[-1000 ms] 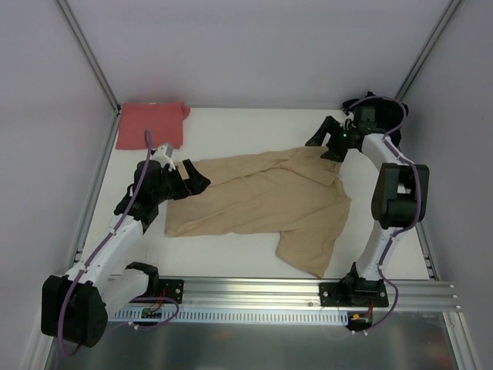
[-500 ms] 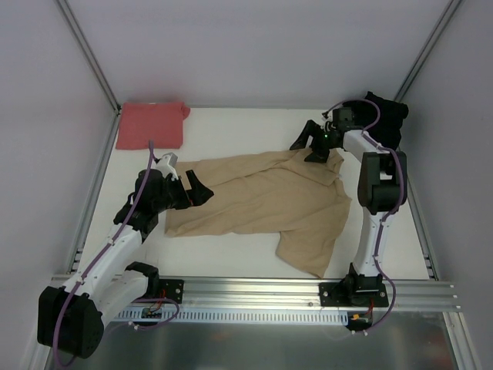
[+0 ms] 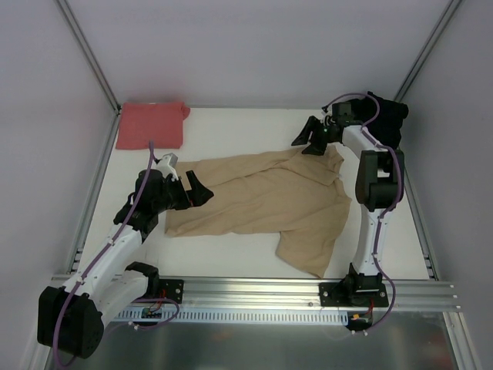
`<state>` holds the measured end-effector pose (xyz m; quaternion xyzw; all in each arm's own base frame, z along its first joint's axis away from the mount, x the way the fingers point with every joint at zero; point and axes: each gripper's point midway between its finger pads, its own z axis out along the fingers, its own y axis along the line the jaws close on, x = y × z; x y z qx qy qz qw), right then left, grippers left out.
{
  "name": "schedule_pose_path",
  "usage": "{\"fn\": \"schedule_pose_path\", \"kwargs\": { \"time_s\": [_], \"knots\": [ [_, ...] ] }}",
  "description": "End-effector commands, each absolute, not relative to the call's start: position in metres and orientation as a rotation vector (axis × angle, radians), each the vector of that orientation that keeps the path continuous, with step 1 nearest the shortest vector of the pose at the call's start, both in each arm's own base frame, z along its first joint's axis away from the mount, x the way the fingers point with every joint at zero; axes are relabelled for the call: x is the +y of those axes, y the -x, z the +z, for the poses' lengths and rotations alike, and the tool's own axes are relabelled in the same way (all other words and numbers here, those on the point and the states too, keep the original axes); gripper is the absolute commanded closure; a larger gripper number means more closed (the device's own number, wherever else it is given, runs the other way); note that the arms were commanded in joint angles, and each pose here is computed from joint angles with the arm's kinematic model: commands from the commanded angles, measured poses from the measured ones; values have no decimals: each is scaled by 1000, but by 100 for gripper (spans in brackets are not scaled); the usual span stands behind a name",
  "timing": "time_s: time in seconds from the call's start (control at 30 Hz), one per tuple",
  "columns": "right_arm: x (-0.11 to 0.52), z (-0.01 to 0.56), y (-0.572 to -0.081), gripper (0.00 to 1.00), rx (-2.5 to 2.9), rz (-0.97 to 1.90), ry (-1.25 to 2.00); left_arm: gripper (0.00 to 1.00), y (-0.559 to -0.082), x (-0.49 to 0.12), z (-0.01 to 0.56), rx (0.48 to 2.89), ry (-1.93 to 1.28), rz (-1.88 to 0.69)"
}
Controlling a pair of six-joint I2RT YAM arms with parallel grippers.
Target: Fold and stack the t-shirts
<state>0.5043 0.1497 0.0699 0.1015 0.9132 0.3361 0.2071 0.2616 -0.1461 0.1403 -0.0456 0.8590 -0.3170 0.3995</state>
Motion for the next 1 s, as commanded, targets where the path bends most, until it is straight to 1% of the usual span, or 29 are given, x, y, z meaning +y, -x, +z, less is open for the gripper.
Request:
{"fn": "schedule_pose_path", "kwargs": {
  "time_s": [0.0,0.07,0.17,0.37,0.53,0.6,0.63,0.7,0.73,0.77,0.83,0.97],
  "knots": [
    [154,67,-504,42,2565,948,-291,1,-257,-151,141,2176,76,-820],
    [153,64,-502,43,2575,938,-301,2,-256,-150,143,2171,72,-819],
    [151,61,-498,38,2594,923,-308,1,-256,-149,149,2157,69,-815],
    [146,59,-491,35,2612,883,-292,1,-254,-148,148,2162,69,-809],
    [144,57,-492,35,2614,875,-290,1,-252,-148,146,2162,69,-809],
    [145,54,-491,40,2621,883,-291,1,-252,-147,146,2163,71,-804],
    [145,52,-491,47,2624,885,-292,1,-252,-147,145,2165,69,-802],
    [144,46,-490,56,2635,886,-301,1,-252,-146,145,2165,68,-797],
    [145,45,-489,62,2638,892,-304,1,-252,-146,144,2168,72,-796],
    [145,43,-489,65,2641,893,-307,1,-252,-146,145,2167,69,-795],
    [145,42,-489,67,2640,893,-309,1,-252,-146,146,2165,67,-792],
    [143,39,-489,66,2646,880,-317,1,-251,-145,144,2169,68,-789]
  ]
}}
